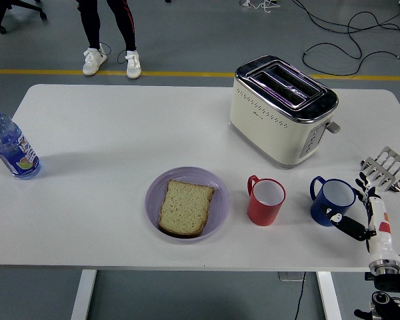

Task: Pick up the cup,pour liquid into bread,place the cup on the desk

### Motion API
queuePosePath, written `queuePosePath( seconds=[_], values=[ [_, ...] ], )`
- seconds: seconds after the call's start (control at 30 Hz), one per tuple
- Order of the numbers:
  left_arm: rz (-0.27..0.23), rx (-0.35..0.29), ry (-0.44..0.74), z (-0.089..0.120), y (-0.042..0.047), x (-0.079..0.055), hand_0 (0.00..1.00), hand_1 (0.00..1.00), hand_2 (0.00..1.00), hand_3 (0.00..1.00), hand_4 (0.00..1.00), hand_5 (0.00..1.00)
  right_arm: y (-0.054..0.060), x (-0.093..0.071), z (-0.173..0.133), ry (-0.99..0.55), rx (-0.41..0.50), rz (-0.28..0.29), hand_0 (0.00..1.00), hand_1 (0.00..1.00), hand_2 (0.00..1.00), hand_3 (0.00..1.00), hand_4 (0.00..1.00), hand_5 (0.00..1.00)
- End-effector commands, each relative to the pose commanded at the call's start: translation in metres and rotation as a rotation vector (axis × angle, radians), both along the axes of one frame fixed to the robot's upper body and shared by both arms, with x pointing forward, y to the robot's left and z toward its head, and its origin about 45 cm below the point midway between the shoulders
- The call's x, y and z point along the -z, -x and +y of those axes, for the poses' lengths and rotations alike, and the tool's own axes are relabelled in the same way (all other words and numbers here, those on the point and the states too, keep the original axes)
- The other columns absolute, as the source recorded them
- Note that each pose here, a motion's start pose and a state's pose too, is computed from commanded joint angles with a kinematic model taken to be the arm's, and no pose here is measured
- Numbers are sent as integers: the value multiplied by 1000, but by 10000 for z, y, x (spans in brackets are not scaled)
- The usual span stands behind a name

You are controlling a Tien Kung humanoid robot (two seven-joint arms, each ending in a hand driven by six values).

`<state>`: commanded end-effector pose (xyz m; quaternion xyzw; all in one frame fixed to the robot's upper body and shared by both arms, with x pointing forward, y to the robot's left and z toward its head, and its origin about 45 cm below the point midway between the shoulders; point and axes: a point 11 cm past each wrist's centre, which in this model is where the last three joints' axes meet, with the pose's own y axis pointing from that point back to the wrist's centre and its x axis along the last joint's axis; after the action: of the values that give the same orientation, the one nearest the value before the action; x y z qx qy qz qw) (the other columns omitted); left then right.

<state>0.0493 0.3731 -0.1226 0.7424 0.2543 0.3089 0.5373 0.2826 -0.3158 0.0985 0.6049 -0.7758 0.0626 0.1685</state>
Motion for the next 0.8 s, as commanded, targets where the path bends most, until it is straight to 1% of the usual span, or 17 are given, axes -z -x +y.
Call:
queuePosePath(
  seconds=[0.13,0.23,0.5,0.53,0.8],
  values=[
    [2,1,0,1,9,1,657,691,711,593,297,899,-21,57,33,-11,5,11,943,863,941,998,998,183],
    [1,2,1,0,2,0,657,691,711,593,297,899,-60,85,43,-15,11,17,943,863,941,998,998,183],
    [-2,1,2,-2,-19,-2,658,691,711,593,297,900,-138,107,33,-21,39,15,940,857,939,998,998,184],
    [-3,1,2,-3,-20,-2,657,690,710,593,297,899,-139,109,32,-22,40,15,933,838,934,985,998,187],
    [-3,0,4,-7,-19,-1,656,690,709,593,297,899,-148,174,25,-30,45,37,926,831,923,974,998,189]
  ],
)
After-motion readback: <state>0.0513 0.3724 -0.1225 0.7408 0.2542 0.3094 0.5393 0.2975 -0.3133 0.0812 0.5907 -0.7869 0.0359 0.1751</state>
